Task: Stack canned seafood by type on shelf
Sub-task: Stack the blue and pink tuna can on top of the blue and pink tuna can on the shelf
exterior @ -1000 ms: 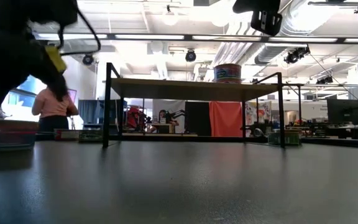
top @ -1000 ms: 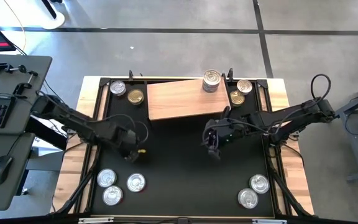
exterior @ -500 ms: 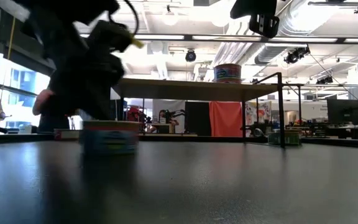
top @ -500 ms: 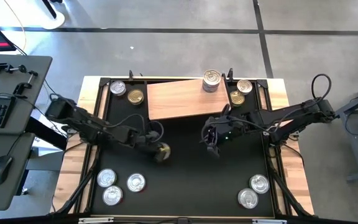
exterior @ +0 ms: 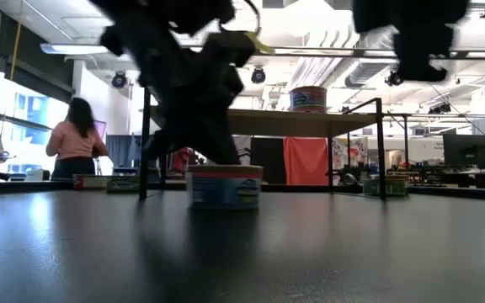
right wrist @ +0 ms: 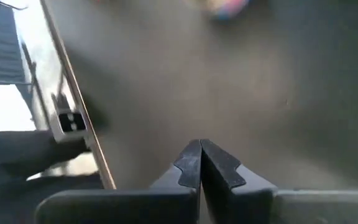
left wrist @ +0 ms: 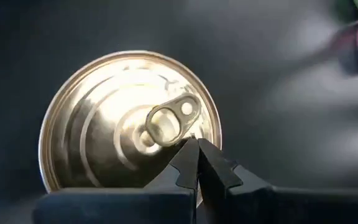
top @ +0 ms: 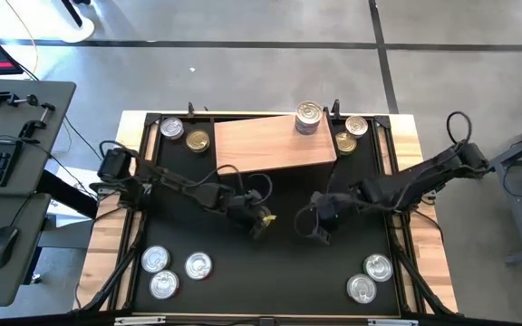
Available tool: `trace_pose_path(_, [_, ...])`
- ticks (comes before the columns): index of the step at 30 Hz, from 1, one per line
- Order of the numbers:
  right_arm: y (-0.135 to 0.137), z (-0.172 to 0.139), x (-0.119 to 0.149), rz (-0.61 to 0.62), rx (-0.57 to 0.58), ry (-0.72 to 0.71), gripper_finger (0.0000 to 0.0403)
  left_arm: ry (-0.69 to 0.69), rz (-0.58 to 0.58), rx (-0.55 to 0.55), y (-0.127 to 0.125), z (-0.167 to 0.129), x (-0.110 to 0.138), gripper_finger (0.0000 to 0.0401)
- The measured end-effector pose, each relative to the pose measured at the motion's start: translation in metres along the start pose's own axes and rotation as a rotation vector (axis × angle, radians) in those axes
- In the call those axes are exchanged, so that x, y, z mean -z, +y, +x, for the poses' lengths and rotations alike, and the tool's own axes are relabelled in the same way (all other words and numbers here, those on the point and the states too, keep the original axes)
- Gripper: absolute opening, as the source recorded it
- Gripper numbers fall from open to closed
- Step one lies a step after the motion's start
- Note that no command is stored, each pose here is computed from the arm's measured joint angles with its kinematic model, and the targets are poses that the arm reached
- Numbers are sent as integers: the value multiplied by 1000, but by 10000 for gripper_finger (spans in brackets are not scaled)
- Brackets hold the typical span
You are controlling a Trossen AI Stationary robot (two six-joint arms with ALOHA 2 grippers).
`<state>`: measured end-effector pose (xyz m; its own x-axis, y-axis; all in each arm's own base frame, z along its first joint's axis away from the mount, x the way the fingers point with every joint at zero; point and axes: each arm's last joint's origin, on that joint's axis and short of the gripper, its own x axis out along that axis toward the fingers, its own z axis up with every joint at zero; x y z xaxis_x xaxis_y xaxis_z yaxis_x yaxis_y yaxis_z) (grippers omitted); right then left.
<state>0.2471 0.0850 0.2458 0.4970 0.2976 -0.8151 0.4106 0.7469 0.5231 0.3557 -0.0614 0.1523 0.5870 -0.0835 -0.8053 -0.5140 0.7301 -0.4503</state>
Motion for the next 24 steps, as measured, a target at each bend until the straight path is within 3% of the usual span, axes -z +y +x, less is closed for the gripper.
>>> trace_pose_path(3, [-11,23,20,98,-36,18,0,14,91,-35,-7,0,-13,0])
trace_pose_path(7, [-20,40,29,186,-126,-60,0,18,236,-77,-19,-16,-19,0])
trace_pose_path(10, [-24,43,24,227,-168,-159,0,-5,332,-137,-28,-37,-9,0])
trace_pose_path(13, [-32,44,11,277,-108,-278,0,-89,408,-217,-33,-50,5,0])
trace_pose_path(17, [-45,51,-9,323,-82,-355,0,-166,427,-180,-27,-41,28,0])
trace_pose_path(20, [-53,61,-18,318,-52,-340,0,-205,376,-154,-19,-33,36,0])
trace_pose_path(24, [-63,74,-29,323,-2,-338,0,-284,358,-217,-15,-31,36,0])
